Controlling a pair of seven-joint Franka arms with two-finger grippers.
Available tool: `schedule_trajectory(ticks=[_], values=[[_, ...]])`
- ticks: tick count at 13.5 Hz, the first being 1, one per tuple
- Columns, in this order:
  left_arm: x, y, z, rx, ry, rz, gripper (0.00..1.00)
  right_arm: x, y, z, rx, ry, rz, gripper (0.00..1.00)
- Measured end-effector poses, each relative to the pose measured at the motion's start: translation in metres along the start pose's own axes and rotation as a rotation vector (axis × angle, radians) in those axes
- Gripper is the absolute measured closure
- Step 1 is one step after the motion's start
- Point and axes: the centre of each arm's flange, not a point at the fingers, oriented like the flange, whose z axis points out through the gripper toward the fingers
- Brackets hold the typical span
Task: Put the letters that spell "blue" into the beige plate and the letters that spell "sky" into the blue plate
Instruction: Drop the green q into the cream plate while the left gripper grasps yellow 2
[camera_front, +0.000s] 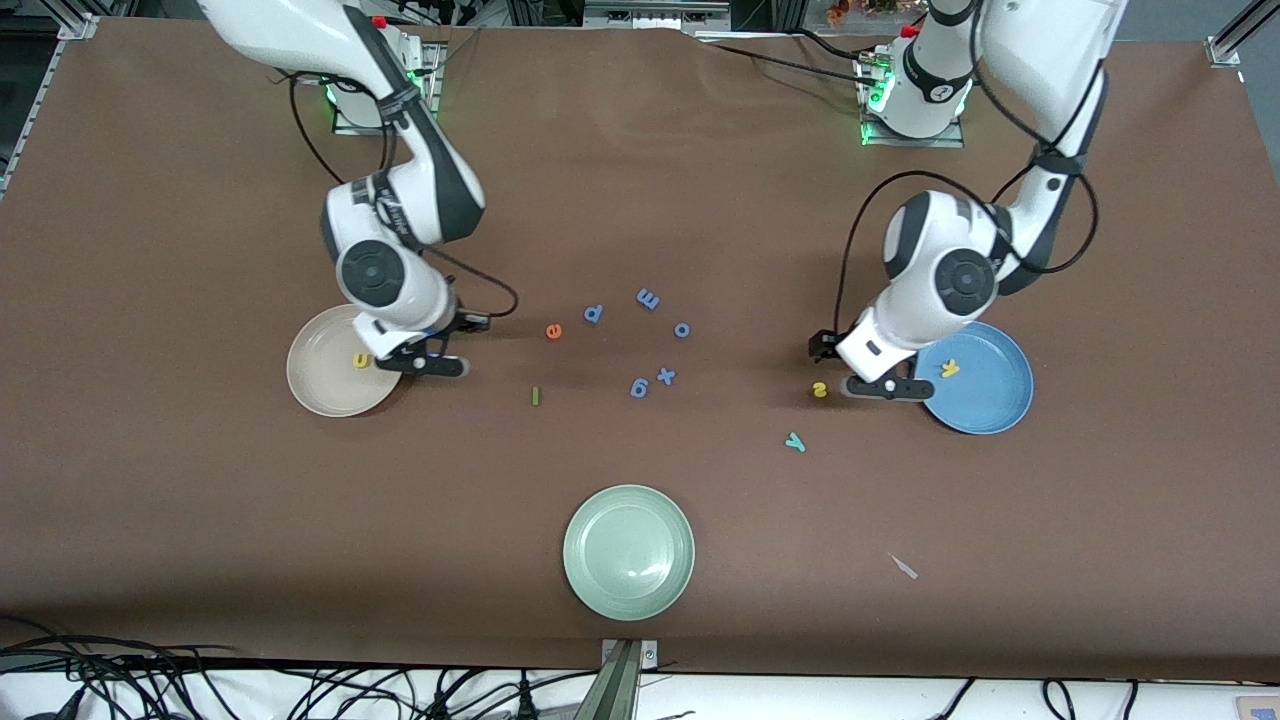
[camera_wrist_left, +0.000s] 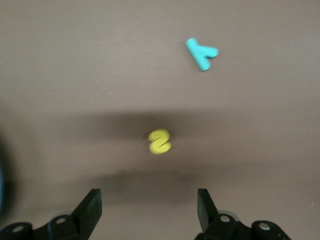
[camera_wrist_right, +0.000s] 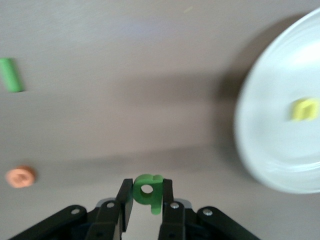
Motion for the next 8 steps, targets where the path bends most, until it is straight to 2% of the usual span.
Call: schedule_trajectory(ticks=[1, 3, 5, 6, 8], values=[[0.002, 0.004, 0.012, 0.001, 0.012, 0.000, 0.16, 0.008, 0.021, -0.001, -0.009, -0.004, -0.032, 0.73], [0.008, 0.004, 0.029, 0.003, 0.021, -0.002, 0.33, 0.021, 0.064, -0.001, -0.022, -0.009, -0.094, 0.73], [0.013, 0.005, 0.037, 0.004, 0.019, -0.002, 0.33, 0.030, 0.100, 0.000, -0.028, -0.014, -0.121, 0.73], [0.014, 0.006, 0.039, 0.004, 0.019, 0.000, 0.40, 0.033, 0.112, 0.003, -0.027, -0.018, -0.118, 0.72], [0.015, 0.008, 0.039, 0.003, 0.020, 0.001, 0.42, 0.036, 0.119, 0.006, -0.027, -0.022, -0.113, 0.55]])
